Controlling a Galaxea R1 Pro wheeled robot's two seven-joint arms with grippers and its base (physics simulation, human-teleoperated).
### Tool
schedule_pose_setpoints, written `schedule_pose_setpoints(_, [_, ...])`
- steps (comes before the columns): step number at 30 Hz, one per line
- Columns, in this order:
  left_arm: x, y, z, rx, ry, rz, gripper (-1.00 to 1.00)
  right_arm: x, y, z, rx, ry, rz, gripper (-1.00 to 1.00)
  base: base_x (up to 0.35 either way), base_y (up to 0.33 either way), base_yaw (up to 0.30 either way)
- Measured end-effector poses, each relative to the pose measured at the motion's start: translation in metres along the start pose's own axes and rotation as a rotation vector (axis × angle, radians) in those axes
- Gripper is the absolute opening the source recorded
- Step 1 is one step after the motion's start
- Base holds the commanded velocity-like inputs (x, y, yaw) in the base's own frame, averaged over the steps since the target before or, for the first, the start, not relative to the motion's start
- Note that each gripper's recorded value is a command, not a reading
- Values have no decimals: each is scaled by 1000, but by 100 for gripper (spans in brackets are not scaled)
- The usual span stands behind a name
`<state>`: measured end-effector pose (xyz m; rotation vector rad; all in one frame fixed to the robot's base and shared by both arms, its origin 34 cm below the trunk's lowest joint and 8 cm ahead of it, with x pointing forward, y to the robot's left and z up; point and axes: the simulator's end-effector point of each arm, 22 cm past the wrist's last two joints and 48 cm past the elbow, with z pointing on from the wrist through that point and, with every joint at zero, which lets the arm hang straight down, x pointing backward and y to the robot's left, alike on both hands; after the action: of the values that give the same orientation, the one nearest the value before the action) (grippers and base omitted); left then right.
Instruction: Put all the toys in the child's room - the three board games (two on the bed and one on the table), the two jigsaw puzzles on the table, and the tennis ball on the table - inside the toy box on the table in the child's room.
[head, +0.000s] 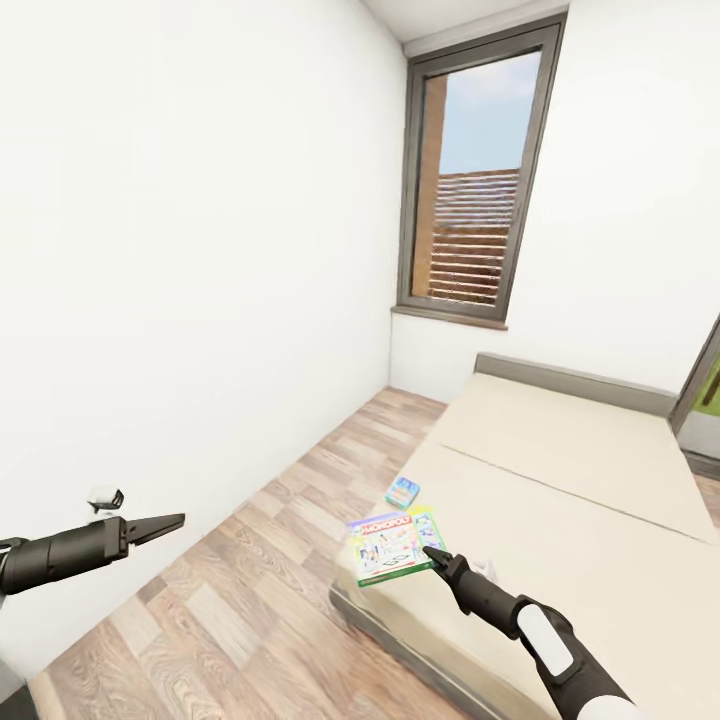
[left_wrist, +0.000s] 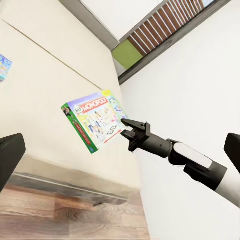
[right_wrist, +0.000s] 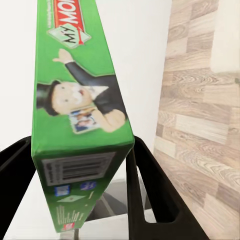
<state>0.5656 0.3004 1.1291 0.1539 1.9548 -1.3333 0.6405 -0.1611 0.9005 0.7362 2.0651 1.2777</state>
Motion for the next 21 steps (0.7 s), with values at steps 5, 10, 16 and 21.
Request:
schedule_pose_setpoints(5, [0, -1, 0, 1, -1, 2, 100, 0, 2, 0, -4, -1, 0, -100, -84, -225, 273])
schedule_pose_setpoints(10, [-1, -2, -1, 2, -2, 4, 100, 0, 3, 0, -5, -1, -2, -100, -102, -276, 273])
schedule_pose_setpoints(16, [-2, -4, -1, 3, -3, 7, 100, 0, 5, 0, -7, -1, -4, -100, -93, -288, 273])
schedule_pose_setpoints(21, [-2, -5, -2, 4, -5, 9, 100, -1, 6, -1, -8, -2, -5, -100, -24, -303, 273])
